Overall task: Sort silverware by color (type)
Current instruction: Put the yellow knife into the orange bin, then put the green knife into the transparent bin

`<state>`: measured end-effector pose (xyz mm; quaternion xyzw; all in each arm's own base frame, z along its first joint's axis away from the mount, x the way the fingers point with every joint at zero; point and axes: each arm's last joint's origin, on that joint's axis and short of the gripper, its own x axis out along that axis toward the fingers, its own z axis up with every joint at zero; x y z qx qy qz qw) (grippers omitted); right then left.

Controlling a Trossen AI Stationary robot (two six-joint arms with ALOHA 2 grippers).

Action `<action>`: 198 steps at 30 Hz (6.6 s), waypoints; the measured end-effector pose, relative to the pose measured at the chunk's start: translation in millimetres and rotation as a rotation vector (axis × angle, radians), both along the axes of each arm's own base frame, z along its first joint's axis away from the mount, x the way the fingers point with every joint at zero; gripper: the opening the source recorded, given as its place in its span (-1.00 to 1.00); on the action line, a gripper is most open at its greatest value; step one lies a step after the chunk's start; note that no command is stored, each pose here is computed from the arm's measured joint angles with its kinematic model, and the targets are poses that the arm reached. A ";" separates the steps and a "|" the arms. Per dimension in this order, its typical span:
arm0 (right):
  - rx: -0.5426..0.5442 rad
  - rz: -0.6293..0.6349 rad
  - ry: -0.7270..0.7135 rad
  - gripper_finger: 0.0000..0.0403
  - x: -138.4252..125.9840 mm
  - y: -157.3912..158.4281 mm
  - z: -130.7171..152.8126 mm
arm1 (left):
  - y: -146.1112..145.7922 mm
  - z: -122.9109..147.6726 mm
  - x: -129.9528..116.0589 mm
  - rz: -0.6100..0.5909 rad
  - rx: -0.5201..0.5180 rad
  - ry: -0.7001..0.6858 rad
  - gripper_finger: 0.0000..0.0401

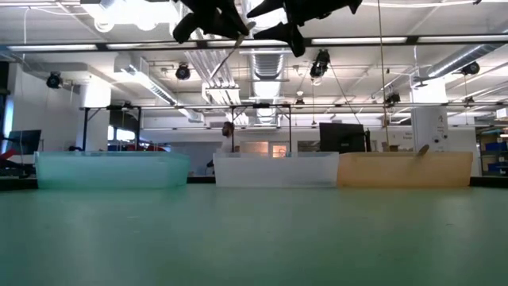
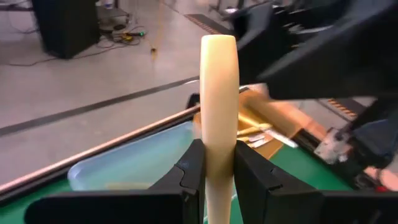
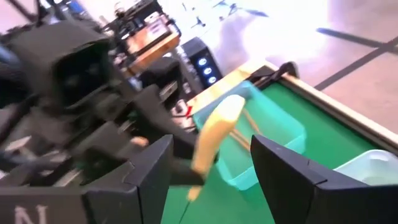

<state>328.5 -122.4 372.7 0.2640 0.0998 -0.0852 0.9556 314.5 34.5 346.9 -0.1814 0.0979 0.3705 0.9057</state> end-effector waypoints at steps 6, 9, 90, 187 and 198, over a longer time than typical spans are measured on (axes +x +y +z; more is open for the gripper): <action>-0.021 -0.082 0.002 0.03 -0.3 -2.5 0.4 | 5.9 12.2 23.4 -0.073 0.067 0.050 -0.81; -0.027 -0.084 0.002 0.02 -0.3 -2.6 0.5 | 7.5 16.0 34.8 -0.094 0.095 0.142 -0.81; 0.014 0.494 0.812 -0.32 -59.6 108.3 -39.3 | -189.6 -60.9 -107.0 -0.760 -1.024 0.631 -0.82; 0.116 0.386 0.741 -0.30 -49.5 156.5 -34.5 | -317.1 -216.1 -185.0 -0.365 -0.821 1.424 -0.65; 0.091 0.364 0.740 -0.30 -49.2 155.6 -34.6 | -316.6 -215.7 -182.3 -0.351 -0.839 1.431 -0.53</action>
